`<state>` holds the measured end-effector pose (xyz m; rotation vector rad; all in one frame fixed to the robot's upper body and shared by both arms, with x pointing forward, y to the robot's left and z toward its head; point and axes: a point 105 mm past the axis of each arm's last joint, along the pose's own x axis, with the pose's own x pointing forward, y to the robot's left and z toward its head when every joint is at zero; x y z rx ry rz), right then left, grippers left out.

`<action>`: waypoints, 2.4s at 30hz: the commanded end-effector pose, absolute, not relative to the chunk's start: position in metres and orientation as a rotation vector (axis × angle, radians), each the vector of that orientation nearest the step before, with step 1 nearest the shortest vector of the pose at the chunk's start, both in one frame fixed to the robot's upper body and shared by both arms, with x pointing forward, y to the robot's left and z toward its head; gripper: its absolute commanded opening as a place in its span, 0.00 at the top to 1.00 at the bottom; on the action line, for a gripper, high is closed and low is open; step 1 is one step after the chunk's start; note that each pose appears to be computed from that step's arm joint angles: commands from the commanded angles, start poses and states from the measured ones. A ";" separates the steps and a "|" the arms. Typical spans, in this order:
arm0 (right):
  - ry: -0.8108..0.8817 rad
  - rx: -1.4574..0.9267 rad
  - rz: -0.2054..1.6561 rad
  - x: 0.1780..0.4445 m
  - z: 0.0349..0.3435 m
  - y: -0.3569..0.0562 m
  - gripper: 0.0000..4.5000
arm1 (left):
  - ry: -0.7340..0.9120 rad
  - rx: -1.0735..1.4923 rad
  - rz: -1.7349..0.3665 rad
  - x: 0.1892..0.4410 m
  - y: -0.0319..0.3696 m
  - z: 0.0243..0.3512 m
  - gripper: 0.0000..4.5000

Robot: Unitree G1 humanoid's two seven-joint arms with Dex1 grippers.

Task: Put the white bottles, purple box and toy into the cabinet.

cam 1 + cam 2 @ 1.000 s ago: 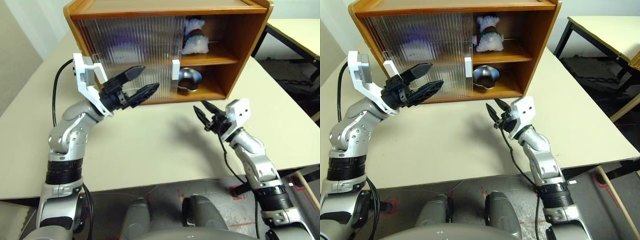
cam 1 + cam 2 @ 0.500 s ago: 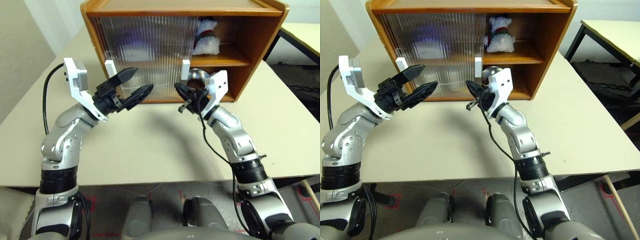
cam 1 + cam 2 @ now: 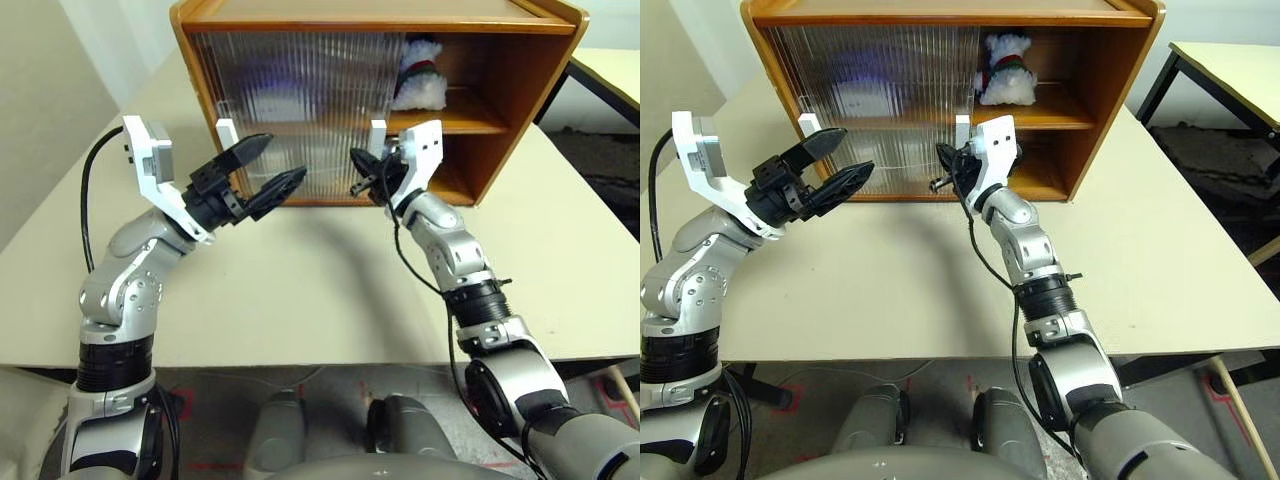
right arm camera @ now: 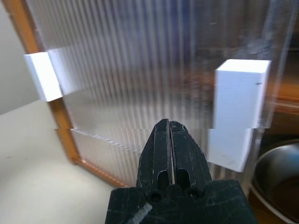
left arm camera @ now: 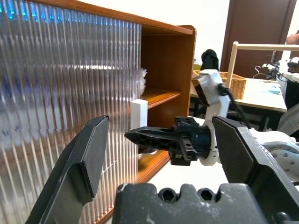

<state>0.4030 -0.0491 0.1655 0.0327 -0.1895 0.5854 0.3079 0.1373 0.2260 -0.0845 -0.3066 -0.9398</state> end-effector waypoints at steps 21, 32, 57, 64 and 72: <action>-0.282 0.023 0.117 0.394 0.177 -0.116 0.99 | -0.303 -0.096 -0.977 0.312 0.130 0.224 0.00; -0.220 0.026 0.058 0.400 0.166 -0.139 0.99 | -0.308 -0.102 -0.990 0.314 0.127 0.225 0.00; -0.226 -0.053 -0.252 0.402 0.166 -0.199 0.99 | -0.315 -0.103 -0.997 0.315 0.125 0.226 0.00; -0.232 -0.082 -0.341 0.400 0.168 -0.215 0.99 | -0.315 -0.103 -0.999 0.316 0.125 0.226 0.00; -0.237 -0.104 -0.379 0.398 0.168 -0.223 0.99 | -0.315 -0.103 -1.001 0.316 0.124 0.226 0.00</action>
